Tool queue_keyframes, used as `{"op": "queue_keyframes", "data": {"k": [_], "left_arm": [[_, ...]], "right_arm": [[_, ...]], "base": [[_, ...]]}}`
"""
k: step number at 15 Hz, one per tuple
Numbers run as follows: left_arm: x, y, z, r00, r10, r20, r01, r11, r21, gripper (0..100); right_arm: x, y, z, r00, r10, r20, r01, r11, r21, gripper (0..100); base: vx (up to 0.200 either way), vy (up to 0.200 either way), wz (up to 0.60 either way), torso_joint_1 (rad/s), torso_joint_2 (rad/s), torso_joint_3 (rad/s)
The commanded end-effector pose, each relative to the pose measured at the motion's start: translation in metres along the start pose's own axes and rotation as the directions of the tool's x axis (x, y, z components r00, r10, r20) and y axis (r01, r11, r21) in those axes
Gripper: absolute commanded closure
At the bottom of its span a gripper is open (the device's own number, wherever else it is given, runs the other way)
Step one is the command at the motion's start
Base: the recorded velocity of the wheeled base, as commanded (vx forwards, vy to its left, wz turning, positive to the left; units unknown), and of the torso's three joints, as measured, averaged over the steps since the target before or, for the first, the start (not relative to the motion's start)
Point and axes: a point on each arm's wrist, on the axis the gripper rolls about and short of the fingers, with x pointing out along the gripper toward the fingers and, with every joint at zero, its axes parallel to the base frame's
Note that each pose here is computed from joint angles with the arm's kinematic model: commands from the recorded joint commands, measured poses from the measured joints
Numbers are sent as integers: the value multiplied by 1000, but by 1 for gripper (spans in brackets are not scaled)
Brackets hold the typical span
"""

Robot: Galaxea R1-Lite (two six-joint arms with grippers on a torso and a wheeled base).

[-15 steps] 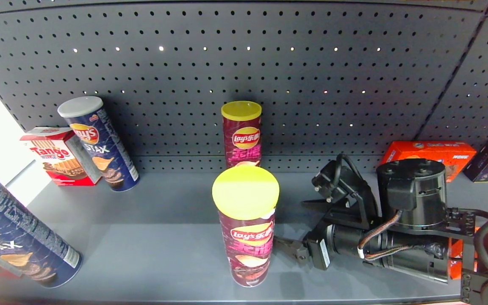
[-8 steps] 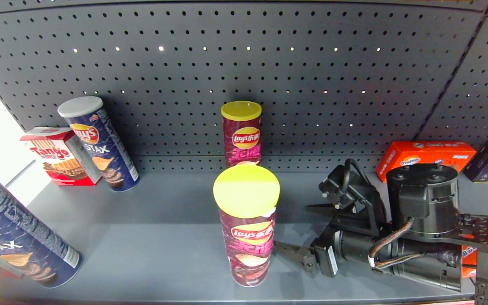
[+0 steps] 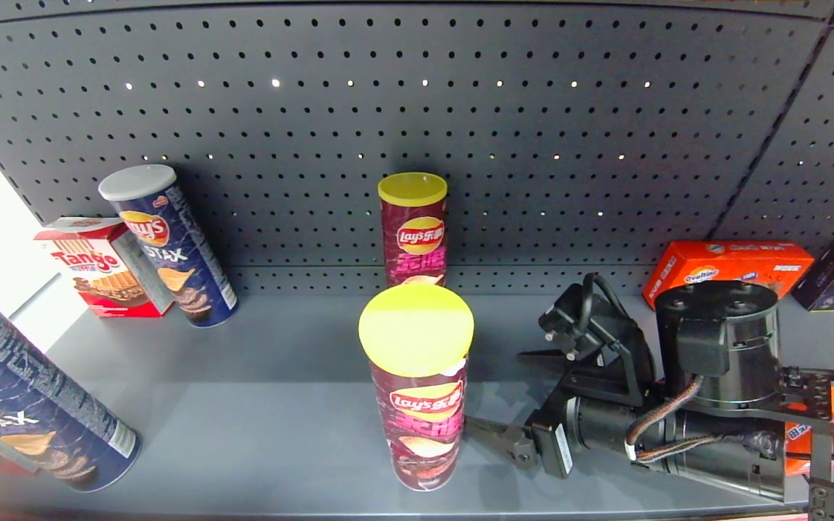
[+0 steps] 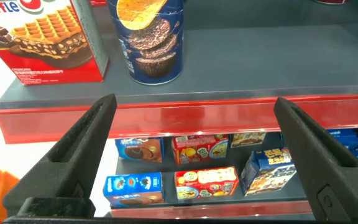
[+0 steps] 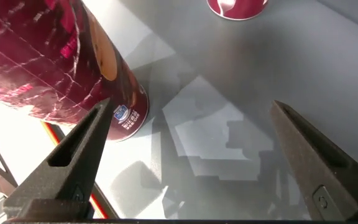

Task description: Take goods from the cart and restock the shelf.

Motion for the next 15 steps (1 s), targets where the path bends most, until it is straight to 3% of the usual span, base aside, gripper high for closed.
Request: {"op": "queue_keyframes", "data": {"k": [1,5,9,11,12,14,15], "left_arm": [[0,0,0,1000,-1,-1,1,1000,0,0],[0,0,0,1000,-1,-1,1,1000,0,0],[0,0,0,1000,-1,-1,1,1000,0,0],[0,0,0,1000,-1,-1,1,1000,0,0],[0,0,0,1000,-1,-1,1,1000,0,0],[0,0,0,1000,-1,-4,1,1000,0,0],[0,0,0,1000,-1,-4,1,1000,0,0]], "right_arm": [[1,0,-1,1000,0,-3,0,1000,0,0],[-7,-9,5,998,-38,42,38,999,12,0],[-61,-51,21,958,-232,167,223,972,72,0],[-131,-69,15,868,-424,260,398,905,149,0],[-142,-69,12,850,-452,270,425,892,158,0],[-205,-50,-26,715,-625,314,590,780,209,0],[-218,-39,-42,676,-660,327,625,749,219,0]], "base": [[0,0,0,0,0,0],[0,0,0,0,0,0],[0,0,0,0,0,0],[0,0,0,0,0,0],[0,0,0,0,0,0],[0,0,0,0,0,0],[0,0,0,0,0,0]]}}
